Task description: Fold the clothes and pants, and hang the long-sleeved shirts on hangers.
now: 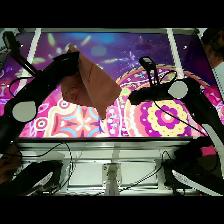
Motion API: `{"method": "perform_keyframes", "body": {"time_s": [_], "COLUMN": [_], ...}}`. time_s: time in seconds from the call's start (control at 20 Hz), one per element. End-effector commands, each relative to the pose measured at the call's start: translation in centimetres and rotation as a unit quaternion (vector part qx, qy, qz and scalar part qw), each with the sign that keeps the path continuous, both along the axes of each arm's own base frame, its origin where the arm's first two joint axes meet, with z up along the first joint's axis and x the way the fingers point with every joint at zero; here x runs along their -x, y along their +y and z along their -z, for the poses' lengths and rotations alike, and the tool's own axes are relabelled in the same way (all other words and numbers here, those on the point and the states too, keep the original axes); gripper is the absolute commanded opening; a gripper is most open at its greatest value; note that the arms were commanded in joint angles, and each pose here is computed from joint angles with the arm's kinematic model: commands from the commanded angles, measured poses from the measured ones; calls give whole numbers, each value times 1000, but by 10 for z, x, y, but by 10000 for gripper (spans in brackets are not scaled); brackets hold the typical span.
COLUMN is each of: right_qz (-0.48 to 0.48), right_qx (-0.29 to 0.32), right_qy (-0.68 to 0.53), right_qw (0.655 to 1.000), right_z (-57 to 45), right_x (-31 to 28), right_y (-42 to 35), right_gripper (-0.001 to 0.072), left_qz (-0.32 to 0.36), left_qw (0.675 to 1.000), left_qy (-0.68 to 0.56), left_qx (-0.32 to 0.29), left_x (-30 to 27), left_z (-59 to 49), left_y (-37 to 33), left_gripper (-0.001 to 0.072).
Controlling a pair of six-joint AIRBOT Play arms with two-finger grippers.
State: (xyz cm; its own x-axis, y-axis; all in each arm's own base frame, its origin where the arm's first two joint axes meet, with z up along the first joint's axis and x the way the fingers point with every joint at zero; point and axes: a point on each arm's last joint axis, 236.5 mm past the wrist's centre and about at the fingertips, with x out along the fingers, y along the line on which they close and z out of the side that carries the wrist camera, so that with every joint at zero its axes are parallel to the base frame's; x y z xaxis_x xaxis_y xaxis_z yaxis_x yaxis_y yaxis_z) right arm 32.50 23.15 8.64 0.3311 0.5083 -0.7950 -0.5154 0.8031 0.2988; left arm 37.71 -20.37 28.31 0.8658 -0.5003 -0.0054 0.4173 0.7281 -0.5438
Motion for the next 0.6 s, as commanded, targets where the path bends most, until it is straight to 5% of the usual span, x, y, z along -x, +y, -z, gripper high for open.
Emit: {"method": "perform_keyframes", "body": {"time_s": [0.0,0.05,0.15,0.55], "right_qz": [-91,-131,-197,-255], "right_qx": [-4,3,10,-4], "right_qy": [-28,-48,-96,-191], "right_qw": [995,990,976,948], "right_z": [-3,-3,-4,28], "right_x": [19,27,40,62], "right_y": [30,43,76,187], "right_gripper": [464,499,686,696], "left_qz": [1,1,-2,-13], "left_qw": [999,999,999,996], "left_qy": [-34,-37,-36,-49], "left_qx": [22,24,37,78], "left_x": [6,6,4,4], "left_z": [-20,-21,-23,-38], "left_y": [-8,-8,-7,-2], "left_gripper": [24,24,23,23]}}
